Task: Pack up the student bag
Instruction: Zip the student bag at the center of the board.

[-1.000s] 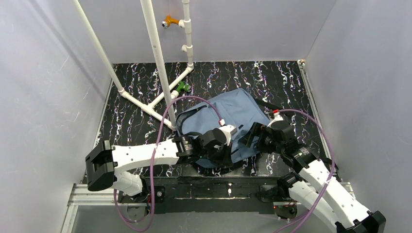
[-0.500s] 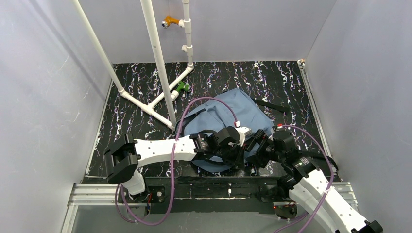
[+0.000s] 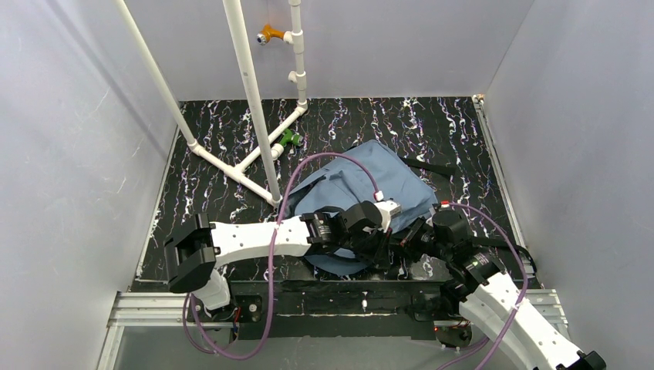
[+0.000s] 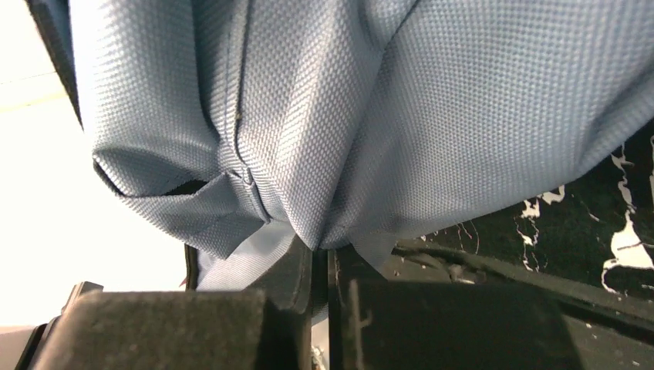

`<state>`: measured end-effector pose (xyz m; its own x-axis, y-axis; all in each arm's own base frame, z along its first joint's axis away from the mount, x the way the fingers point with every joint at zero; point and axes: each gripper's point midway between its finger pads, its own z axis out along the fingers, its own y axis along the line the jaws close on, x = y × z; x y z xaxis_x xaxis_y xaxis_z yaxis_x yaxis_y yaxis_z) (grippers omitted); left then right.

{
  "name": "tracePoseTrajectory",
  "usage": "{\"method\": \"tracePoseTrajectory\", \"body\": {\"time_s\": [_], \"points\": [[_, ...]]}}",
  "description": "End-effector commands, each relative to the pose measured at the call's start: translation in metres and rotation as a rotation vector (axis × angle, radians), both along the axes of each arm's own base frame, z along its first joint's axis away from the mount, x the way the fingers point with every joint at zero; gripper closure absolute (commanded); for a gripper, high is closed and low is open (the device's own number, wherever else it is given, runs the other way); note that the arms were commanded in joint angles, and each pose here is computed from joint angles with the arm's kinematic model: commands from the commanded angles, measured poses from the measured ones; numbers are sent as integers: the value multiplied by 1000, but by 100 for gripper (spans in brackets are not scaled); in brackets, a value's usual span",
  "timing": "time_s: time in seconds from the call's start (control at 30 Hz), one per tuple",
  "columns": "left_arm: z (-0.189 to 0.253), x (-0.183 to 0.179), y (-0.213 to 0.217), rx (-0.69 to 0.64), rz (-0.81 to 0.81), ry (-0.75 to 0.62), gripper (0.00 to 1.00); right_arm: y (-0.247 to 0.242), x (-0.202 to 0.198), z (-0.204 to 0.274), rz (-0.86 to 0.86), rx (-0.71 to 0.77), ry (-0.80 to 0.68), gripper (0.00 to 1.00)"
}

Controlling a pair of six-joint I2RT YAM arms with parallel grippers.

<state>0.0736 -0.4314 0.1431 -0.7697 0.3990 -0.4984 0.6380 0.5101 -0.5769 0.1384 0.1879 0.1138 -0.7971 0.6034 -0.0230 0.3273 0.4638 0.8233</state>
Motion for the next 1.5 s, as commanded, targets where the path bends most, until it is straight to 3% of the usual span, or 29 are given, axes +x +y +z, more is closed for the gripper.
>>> {"method": "tracePoseTrajectory", "body": {"time_s": [0.0,0.3,0.4,0.5,0.6,0.73,0.77,0.83,0.9,0.97,1.1,1.2,1.33,1.47], "points": [[25,6,25,-1,85,-64,100,-8,29,4,-107,-43,-95,99],[-14,50,202,402,569,-291,100,-56,48,-5,-220,-352,-172,99],[-16,54,242,433,649,-318,100,-70,48,-6,-236,-428,-191,99],[-12,53,253,392,657,-328,100,-94,47,-5,-257,-569,-206,99],[-3,43,229,275,523,-307,100,-101,54,11,-238,-642,-265,99],[32,5,154,-54,151,-252,99,-64,57,22,-39,-552,-363,99],[39,5,145,-84,142,-248,88,-53,54,25,22,-520,-383,99],[50,4,125,-134,103,-245,53,-47,50,29,80,-502,-421,99],[59,10,107,-134,65,-287,40,-46,47,36,110,-501,-459,99],[61,22,95,-95,36,-380,34,-47,42,41,141,-510,-482,99],[49,62,85,70,63,-549,23,-50,28,46,217,-531,-480,89],[34,70,76,168,26,-554,17,-49,19,47,269,-530,-472,79],[12,68,74,251,-16,-523,16,-54,13,49,296,-563,-460,66],[2,70,83,295,-13,-510,25,-51,8,53,310,-531,-473,49]]}}
